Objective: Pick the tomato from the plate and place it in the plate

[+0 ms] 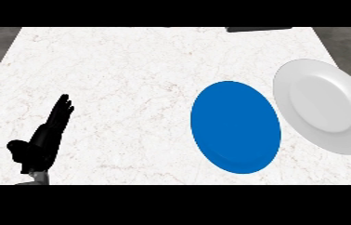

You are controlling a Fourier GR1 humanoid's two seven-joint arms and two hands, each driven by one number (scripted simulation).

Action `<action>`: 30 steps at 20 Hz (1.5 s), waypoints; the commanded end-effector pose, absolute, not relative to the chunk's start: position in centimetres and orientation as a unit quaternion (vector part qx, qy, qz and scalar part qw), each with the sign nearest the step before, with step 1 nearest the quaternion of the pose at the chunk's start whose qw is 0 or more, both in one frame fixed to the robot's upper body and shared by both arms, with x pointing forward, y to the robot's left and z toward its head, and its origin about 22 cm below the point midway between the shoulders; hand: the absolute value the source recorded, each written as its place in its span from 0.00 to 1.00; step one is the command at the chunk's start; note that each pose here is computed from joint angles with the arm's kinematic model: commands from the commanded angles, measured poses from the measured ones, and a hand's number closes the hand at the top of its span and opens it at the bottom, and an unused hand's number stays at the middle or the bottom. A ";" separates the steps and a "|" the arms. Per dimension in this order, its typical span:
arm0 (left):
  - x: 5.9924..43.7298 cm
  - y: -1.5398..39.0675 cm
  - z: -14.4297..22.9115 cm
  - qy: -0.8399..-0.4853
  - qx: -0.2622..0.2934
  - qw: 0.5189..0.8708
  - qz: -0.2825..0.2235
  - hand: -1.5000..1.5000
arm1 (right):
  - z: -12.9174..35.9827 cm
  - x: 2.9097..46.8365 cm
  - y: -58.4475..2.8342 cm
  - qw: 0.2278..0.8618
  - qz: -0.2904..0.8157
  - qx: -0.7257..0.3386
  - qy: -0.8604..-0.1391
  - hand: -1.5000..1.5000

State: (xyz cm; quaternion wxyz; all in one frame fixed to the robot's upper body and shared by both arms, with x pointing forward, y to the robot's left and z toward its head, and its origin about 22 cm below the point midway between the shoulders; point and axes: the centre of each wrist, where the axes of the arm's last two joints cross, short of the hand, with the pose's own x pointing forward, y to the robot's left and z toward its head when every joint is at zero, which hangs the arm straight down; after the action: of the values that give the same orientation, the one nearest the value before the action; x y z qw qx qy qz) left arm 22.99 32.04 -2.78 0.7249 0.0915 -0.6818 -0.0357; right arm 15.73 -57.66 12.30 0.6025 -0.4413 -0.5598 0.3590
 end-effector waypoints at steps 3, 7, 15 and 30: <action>25.1 30.0 -1.5 -0.684 0.068 0.724 -0.056 0.50 | 14.4 9.7 -63.2 0.533 0.304 -0.472 -0.633 1.00; 24.8 30.0 -2.8 -0.686 0.065 0.722 -0.061 0.50 | 17.2 8.6 -65.0 0.491 0.269 -0.484 -0.672 1.00; 25.2 30.7 -1.1 -0.687 0.065 0.721 -0.065 0.50 | 17.6 11.6 -64.8 0.500 0.274 -0.452 -0.686 1.00; 25.6 29.3 -1.6 -0.688 0.063 0.719 -0.070 0.50 | 14.5 24.2 -56.6 0.522 0.325 -0.357 -0.703 1.00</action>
State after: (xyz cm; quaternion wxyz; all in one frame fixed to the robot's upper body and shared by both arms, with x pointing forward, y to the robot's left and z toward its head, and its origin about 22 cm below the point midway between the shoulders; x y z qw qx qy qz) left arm 25.66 29.78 -2.11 0.7206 0.0670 -0.6865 -0.0701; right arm 21.43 -58.91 15.86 0.5220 -0.3847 -0.6923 0.3166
